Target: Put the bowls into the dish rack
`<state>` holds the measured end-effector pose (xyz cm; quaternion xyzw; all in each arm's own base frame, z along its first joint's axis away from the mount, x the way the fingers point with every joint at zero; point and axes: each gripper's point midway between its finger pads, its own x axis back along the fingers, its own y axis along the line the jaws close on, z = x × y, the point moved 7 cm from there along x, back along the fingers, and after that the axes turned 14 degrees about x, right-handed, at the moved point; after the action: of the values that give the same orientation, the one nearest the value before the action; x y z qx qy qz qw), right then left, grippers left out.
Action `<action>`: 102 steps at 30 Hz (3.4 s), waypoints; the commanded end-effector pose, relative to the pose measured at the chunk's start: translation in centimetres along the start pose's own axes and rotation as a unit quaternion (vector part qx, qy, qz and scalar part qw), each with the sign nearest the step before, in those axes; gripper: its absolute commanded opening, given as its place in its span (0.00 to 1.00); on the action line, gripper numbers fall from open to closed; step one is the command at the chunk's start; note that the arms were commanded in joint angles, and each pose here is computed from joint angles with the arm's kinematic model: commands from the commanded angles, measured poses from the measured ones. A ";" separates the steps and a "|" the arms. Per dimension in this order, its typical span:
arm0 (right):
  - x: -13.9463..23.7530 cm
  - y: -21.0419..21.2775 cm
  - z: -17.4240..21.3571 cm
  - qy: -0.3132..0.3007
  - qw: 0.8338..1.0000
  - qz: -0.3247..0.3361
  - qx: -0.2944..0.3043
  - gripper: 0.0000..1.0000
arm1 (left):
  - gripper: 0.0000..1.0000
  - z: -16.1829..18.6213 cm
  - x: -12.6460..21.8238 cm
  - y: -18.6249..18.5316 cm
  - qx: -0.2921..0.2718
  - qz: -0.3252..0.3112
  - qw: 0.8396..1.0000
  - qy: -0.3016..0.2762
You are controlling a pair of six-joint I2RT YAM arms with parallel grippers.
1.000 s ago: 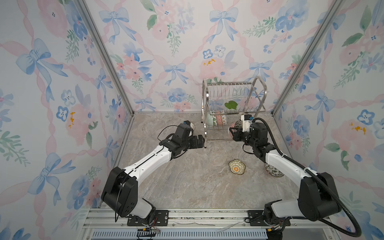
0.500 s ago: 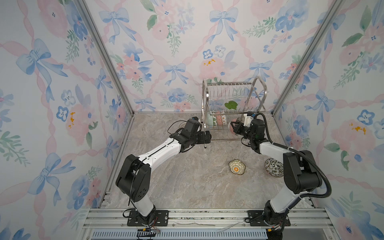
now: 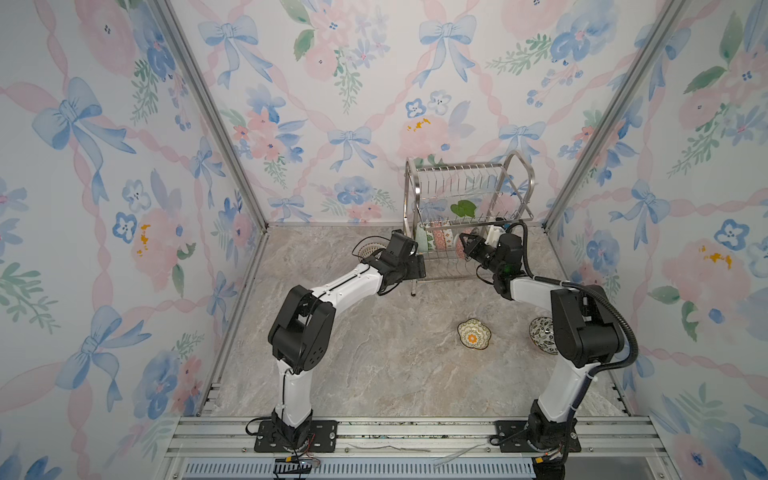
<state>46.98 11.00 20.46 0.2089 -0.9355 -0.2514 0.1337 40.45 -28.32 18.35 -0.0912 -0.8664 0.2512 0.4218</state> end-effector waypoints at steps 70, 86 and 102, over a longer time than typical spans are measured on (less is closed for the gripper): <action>-1.7 13.7 8.6 -0.037 0.964 -0.256 -0.069 0.00 | 0.17 -1.4 3.0 3.8 -0.044 -0.035 0.998 0.003; -2.1 13.5 8.8 -0.041 0.961 -0.258 -0.086 0.00 | 0.38 -3.3 6.3 2.9 -0.006 0.019 1.000 -0.006; -2.3 15.4 8.4 -0.042 0.954 -0.284 -0.092 0.00 | 0.51 -3.4 10.3 4.9 0.021 0.032 0.999 -0.018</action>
<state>41.53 26.67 17.87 0.3999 -0.8326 -0.3694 0.1018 37.05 -20.03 24.38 -0.1111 -0.8652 0.2770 0.4028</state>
